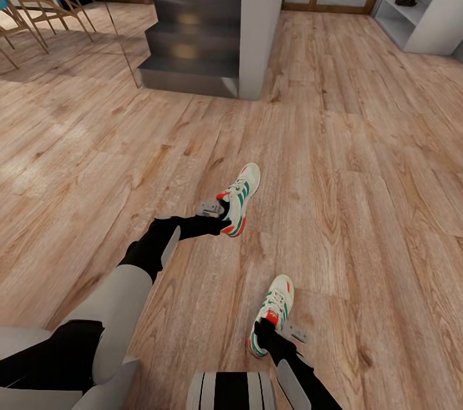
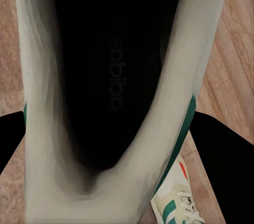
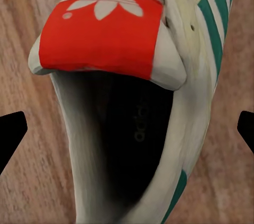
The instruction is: Pick up the two gym shoes and the two sandals from the corridor floor and place them onto the hallstand (shoe rack) in the corridor, making sure they are on the rack and not on the floor. Arrange them so the two gym shoes are next to each other and the two sandals are next to each other.
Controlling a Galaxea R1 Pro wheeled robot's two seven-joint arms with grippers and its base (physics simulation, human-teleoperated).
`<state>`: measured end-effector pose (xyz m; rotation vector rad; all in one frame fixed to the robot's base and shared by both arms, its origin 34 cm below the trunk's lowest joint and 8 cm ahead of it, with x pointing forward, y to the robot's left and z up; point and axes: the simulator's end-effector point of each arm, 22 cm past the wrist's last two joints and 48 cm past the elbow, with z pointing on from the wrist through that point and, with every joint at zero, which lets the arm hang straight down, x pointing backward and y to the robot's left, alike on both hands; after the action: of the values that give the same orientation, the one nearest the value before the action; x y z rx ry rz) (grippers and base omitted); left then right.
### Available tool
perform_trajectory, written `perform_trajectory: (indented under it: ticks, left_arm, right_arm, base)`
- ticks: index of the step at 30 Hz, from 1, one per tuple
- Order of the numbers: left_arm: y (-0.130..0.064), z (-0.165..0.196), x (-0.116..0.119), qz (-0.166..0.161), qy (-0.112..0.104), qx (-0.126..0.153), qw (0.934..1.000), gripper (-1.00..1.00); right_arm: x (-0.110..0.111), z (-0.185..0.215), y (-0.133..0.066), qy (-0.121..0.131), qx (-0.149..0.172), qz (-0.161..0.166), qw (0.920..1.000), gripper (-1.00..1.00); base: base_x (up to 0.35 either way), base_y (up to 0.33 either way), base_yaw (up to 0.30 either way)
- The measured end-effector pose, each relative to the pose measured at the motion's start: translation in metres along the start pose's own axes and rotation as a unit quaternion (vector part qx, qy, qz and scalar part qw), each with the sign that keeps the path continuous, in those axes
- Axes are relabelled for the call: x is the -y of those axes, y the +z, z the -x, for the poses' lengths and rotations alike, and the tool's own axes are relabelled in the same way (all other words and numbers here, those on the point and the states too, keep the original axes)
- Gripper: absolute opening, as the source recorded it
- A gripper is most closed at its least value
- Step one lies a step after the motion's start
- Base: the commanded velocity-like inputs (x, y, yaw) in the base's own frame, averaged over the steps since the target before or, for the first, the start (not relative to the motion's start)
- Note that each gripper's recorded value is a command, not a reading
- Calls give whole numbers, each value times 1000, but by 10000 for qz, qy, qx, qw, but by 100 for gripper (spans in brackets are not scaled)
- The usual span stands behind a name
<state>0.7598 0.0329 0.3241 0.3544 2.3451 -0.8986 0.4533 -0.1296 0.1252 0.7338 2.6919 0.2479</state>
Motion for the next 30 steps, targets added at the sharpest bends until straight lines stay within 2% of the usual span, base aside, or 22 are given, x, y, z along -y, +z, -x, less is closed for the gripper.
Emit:
perform_trajectory:
  ticks: [9,17,30]
  left_arm:
    - [1,-2,-1,0,-9,-11,10000,-100]
    - [13,-24,-11,-8,-138,-157,9998,-100]
    - [15,-27,-13,-5,-155,-171,9997,-100]
  right_arm:
    - [1,-1,1,1,-11,-8,10000,100]
    - [11,-17,9,18,-175,-107,9998,100]
    - [13,-19,10,20,-196,-121,9997,100]
  base:
    - [0,0,18]
    - [0,0,32]
    - [0,0,47]
